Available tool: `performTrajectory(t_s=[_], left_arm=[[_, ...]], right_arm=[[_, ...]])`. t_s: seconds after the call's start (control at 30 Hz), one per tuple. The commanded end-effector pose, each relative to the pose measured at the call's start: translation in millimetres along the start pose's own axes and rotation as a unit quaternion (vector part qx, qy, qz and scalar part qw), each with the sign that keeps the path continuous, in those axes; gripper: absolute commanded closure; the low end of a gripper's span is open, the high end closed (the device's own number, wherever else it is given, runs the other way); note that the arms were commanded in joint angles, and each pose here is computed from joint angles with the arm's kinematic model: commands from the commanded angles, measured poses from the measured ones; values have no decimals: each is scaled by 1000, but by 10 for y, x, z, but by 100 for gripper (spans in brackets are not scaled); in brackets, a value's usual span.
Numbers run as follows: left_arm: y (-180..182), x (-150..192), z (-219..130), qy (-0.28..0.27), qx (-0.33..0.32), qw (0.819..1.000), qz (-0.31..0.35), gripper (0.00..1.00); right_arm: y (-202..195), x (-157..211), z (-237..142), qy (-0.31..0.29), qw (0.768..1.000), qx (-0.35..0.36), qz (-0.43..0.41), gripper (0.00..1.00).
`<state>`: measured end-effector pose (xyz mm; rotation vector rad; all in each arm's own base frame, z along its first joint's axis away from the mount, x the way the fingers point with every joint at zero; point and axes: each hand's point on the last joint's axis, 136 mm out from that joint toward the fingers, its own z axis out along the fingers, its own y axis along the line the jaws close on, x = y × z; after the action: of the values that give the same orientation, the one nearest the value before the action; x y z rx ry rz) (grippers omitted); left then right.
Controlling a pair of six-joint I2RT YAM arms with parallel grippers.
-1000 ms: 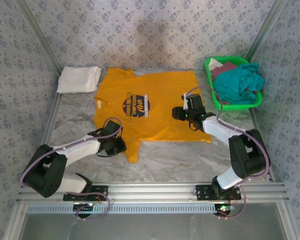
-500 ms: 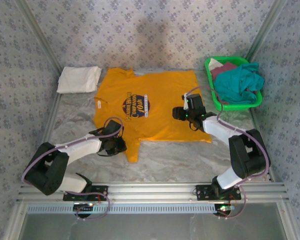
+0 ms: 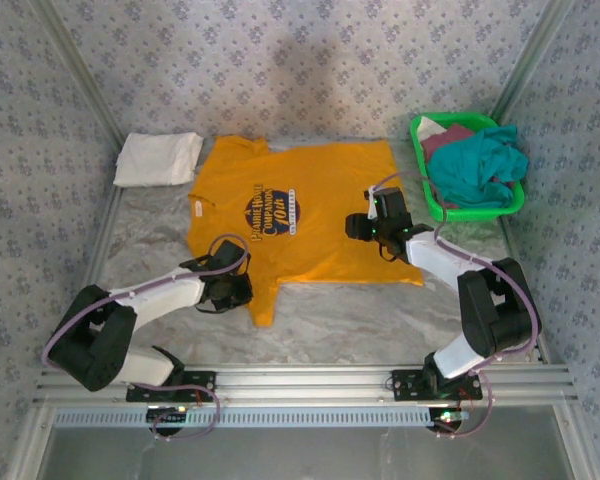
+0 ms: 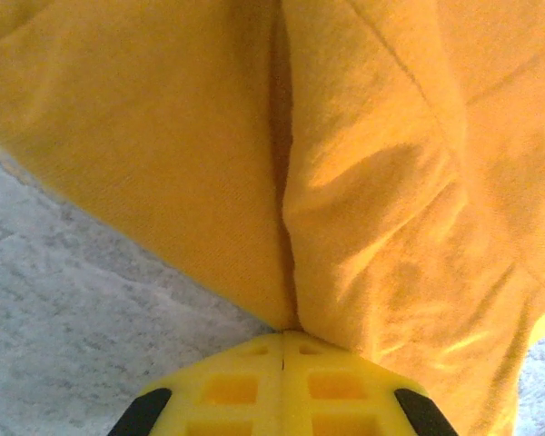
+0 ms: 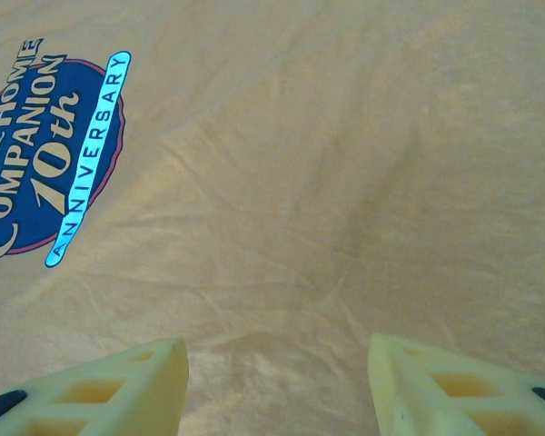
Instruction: Fold and stack the t-shirts
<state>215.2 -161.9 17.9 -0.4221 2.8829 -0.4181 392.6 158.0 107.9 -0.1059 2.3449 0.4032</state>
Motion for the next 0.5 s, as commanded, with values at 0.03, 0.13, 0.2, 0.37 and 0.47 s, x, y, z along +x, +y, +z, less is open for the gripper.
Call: performTrajectory(t_s=[0.03, 0.13, 0.2, 0.37, 0.47], left_arm=[[189, 45, -172, 10, -47, 999, -2, 100], [284, 39, -327, 4, -64, 998, -6, 100], [366, 61, -440, 5, -76, 997, -14, 100], [536, 88, -752, 7, -117, 993, -19, 100], [661, 89, -962, -6, -146, 989, -26, 100]], right_arm=[[-30, -110, -19, -7, 1000, 9, 5, 44], [-71, -118, -19, -8, 1000, 13, 14, 43], [-95, -127, -25, -10, 1000, 14, 19, 43], [-152, -122, -8, -9, 999, 19, 30, 43], [-203, -84, -22, 0, 999, 26, 45, 43]])
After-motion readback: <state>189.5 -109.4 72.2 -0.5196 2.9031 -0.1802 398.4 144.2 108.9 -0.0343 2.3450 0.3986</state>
